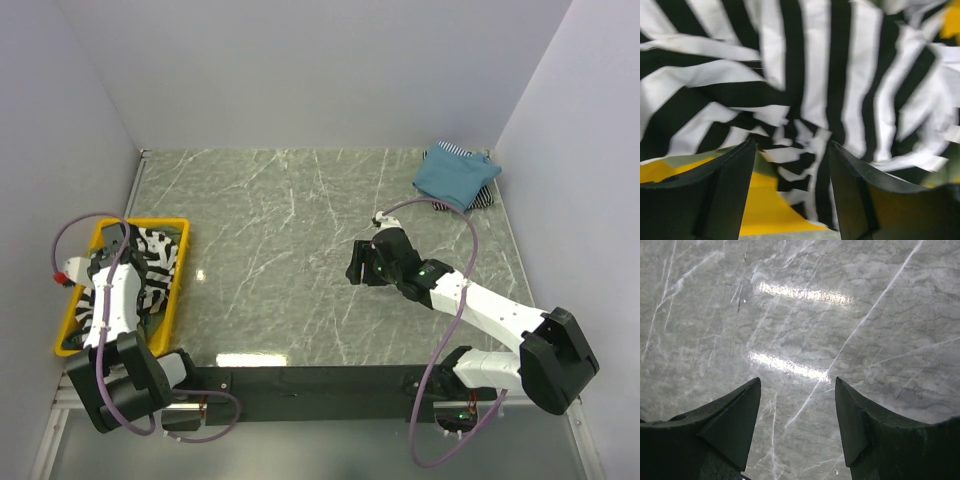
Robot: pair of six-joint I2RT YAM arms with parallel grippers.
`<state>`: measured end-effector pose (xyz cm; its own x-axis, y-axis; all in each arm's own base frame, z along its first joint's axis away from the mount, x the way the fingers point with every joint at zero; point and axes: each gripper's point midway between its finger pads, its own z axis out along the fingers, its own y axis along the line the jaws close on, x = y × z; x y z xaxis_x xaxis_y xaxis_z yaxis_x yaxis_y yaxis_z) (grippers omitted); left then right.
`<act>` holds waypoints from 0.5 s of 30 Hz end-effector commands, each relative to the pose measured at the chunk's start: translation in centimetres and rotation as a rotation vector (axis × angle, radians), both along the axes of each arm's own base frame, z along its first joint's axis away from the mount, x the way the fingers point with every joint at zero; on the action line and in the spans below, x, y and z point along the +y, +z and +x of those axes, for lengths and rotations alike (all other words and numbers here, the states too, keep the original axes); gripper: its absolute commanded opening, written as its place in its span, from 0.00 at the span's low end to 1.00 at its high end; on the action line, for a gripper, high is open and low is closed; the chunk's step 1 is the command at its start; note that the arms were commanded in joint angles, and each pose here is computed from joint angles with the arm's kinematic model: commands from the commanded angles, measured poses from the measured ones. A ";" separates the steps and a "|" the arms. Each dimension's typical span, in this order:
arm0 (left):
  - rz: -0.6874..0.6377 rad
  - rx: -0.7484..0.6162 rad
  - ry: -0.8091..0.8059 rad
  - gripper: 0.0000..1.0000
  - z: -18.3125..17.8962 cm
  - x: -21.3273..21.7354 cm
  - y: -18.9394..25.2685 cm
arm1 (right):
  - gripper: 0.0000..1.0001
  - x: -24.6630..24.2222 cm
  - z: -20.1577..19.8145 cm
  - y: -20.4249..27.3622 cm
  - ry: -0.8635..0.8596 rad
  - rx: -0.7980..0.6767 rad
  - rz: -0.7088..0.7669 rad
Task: Fold and stack the tank tops
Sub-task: Grab the tank top from the pile
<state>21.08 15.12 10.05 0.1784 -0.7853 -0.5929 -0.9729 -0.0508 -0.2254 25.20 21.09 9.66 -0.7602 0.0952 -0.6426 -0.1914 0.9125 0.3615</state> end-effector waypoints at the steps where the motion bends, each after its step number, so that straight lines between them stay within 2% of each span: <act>1: 0.041 -0.009 0.074 0.66 -0.8 0.9 0.0 | 0.68 0.3 0.4 1.5 0.004 -0.050 0.014; 8: 0.056 0.051 0.104 0.64 -1.2 2.4 -2.1 | 0.68 0.6 0.2 0.9 0.008 -0.037 0.026; 12: 0.001 0.103 0.104 0.56 -0.9 2.5 -4.0 | 0.68 0.3 0.1 1.0 0.003 -0.043 0.019; 14: -0.021 0.104 0.095 0.41 -0.6 2.2 -4.5 | 0.68 0.2 0.1 1.1 0.001 -0.046 0.017; 15: -0.027 0.102 0.086 0.18 -0.4 2.2 -4.3 | 0.68 0.1 0.1 1.1 0.000 -0.048 0.014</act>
